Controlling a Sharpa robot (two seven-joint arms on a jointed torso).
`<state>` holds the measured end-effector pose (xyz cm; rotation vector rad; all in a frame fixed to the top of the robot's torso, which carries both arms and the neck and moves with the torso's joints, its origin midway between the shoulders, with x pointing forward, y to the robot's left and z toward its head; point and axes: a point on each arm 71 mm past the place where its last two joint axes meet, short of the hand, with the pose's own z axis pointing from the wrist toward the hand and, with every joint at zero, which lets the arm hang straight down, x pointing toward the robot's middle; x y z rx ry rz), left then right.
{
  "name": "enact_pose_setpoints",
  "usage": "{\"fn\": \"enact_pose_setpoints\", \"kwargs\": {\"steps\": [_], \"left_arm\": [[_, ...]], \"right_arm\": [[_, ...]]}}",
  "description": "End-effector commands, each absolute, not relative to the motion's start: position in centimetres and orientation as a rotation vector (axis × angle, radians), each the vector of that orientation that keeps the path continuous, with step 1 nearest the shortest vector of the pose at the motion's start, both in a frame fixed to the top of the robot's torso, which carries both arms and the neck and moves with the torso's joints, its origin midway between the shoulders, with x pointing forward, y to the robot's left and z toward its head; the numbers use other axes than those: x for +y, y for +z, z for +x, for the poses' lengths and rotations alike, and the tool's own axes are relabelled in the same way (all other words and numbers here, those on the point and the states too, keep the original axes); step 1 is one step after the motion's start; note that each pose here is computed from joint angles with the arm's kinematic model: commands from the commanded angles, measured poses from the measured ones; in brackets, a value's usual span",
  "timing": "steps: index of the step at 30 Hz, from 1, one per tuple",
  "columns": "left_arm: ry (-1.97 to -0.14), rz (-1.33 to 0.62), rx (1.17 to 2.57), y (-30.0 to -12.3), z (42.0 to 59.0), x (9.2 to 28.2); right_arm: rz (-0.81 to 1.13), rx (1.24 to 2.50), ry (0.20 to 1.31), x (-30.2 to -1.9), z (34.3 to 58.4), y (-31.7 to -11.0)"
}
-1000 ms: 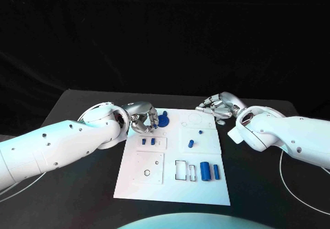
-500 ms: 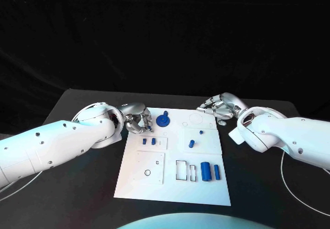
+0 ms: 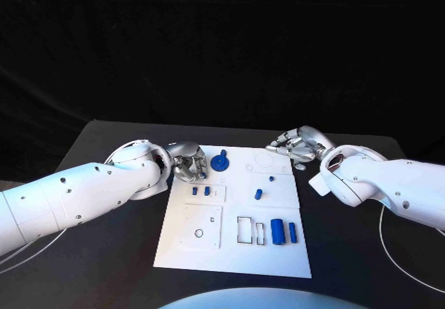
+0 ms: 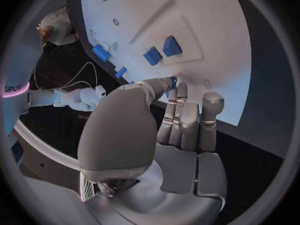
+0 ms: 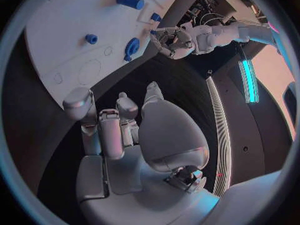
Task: Assemble the parts on the task board
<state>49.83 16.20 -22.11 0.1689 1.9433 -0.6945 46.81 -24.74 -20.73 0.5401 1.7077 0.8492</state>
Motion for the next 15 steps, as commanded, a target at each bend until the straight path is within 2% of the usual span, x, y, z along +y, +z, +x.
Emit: {"fn": "enact_pose_setpoints", "kwargs": {"steps": [1,15], "left_arm": [[-0.691,0.191,1.947,-22.21,49.85,16.00],[-0.684,0.208,1.977,-22.59,49.92,15.59]], "right_arm": [[0.523,1.712,0.858,-24.59,46.74,-20.74],[0.523,1.712,0.859,-24.54,46.75,-20.76]]}}
